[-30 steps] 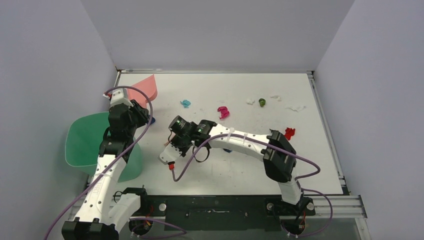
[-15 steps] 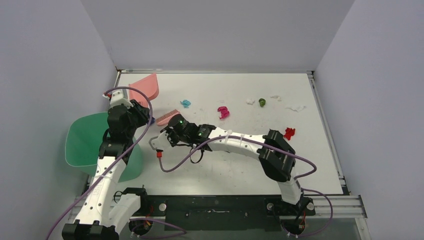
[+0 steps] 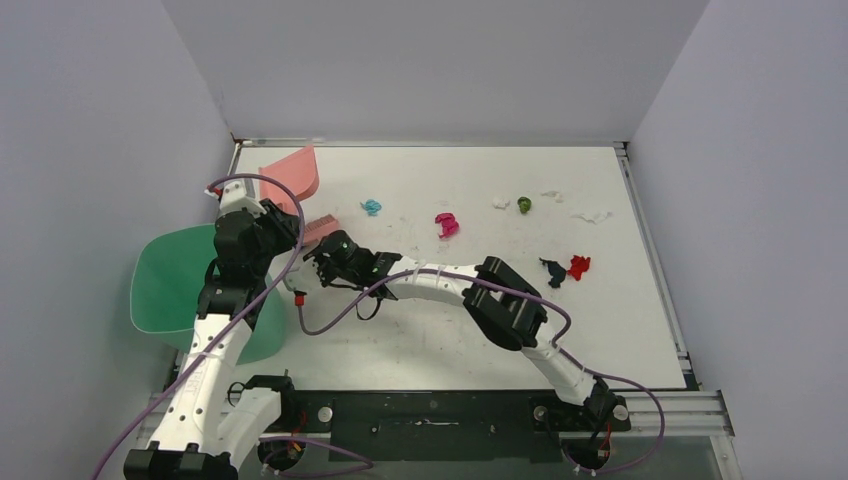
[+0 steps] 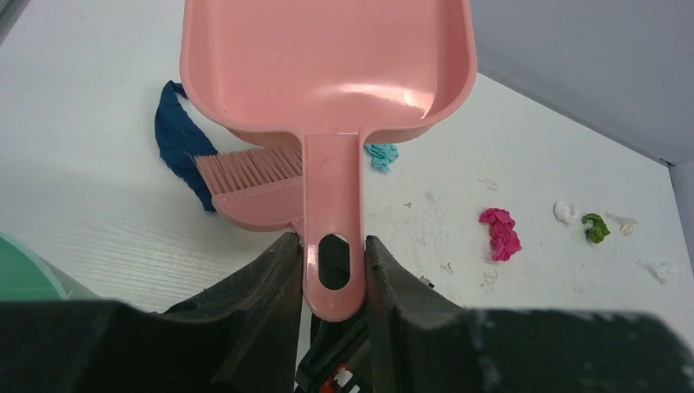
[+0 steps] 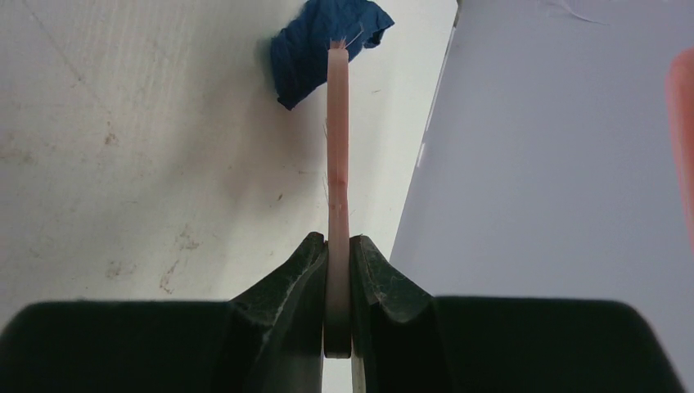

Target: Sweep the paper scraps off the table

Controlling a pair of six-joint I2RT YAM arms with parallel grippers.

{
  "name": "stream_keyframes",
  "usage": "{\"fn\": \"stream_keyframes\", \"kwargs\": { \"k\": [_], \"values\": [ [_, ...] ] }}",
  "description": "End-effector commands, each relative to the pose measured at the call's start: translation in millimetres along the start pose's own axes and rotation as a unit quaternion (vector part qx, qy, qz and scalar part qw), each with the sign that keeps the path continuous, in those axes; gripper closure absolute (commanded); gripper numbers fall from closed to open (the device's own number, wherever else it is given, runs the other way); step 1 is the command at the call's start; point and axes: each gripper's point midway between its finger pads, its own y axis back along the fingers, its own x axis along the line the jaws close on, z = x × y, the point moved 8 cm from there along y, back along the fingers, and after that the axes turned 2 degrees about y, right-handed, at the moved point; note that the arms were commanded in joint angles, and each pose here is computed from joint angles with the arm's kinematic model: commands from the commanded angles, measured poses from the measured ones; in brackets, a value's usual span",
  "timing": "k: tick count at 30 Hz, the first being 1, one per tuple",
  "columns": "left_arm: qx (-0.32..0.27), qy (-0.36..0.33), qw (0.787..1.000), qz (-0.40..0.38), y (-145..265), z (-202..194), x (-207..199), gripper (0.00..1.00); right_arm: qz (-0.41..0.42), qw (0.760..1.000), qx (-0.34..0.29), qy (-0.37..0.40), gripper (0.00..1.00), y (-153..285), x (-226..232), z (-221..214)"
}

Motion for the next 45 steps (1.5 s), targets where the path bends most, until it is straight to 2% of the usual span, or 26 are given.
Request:
{"fn": "stream_keyframes", "kwargs": {
  "k": [1, 8, 15, 26, 33, 39, 45],
  "values": [
    [-0.039, 0.003, 0.999, -0.026, 4, 16, -8, 1.00, -0.060, 0.998, -0.030, -0.001, 0.95, 7, -35, 12],
    [-0.039, 0.002, 0.999, -0.030, 6, 15, -8, 1.00, 0.050, 0.998, 0.001, 0.044, 0.95, 11, -4, 2],
    [-0.038, 0.003, 0.999, -0.036, 6, 15, -10, 1.00, 0.119, 0.991, 0.034, 0.055, 0.95, 42, 12, -5],
    [-0.025, 0.001, 0.999, -0.045, 3, 12, -11, 1.00, 0.279, 0.957, 0.067, 0.036, 0.95, 139, 41, -7],
    [-0.004, -0.013, 0.999, -0.052, -3, 4, -15, 1.00, 0.353, 0.932, 0.077, 0.016, 0.95, 225, 63, -15],
    [0.029, -0.061, 0.996, -0.064, -7, -8, -28, 1.00, 0.371, 0.924, 0.089, 0.018, 0.95, 301, 52, -28],
    [0.066, -0.124, 0.987, -0.078, 0, -16, -53, 1.00, 0.309, 0.945, 0.105, 0.013, 0.95, 349, 28, -41]
  ]
}}
